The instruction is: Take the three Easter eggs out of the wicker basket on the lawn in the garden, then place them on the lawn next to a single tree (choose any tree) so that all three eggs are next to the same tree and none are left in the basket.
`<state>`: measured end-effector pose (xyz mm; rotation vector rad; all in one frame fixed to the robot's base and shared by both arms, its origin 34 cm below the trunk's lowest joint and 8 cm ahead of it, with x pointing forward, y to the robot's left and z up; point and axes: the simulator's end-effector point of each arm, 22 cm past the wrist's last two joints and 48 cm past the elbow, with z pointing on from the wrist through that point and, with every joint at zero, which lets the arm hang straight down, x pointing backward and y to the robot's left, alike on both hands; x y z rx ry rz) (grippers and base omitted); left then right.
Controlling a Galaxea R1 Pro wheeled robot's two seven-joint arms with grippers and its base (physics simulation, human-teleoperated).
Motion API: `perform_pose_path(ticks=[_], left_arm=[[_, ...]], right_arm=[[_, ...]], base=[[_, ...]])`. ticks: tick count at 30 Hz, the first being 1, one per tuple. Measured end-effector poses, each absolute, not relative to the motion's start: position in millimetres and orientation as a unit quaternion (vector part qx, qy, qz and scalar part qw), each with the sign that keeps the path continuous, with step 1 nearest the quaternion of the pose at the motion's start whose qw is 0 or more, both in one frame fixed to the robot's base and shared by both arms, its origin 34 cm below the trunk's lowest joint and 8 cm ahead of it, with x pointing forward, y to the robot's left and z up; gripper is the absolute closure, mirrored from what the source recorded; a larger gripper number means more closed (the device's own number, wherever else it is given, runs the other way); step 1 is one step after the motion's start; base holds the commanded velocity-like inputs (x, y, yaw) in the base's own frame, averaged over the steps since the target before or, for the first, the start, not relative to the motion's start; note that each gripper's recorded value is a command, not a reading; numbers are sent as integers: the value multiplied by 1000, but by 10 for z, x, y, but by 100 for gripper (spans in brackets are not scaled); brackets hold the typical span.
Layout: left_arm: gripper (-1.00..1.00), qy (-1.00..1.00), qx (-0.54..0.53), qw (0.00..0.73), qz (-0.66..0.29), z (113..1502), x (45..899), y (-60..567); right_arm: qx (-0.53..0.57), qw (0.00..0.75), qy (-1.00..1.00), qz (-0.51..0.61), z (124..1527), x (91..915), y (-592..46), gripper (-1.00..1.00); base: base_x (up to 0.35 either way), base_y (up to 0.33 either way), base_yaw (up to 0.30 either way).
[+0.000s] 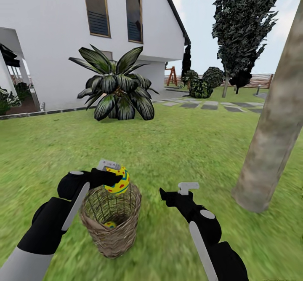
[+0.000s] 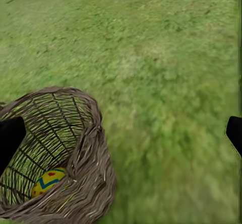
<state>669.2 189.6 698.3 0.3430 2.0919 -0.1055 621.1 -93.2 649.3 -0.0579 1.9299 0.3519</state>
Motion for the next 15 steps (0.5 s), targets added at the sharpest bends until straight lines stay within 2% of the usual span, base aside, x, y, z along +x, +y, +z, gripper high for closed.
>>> perform_pose_path(ticks=[15], left_arm=[[100, 857, 112, 502, -22, 7459, 6795, 2099]], right_arm=[[-27, 562, 813, 149, 6916, 6273, -924, -100]], base=[[0, 0, -211]])
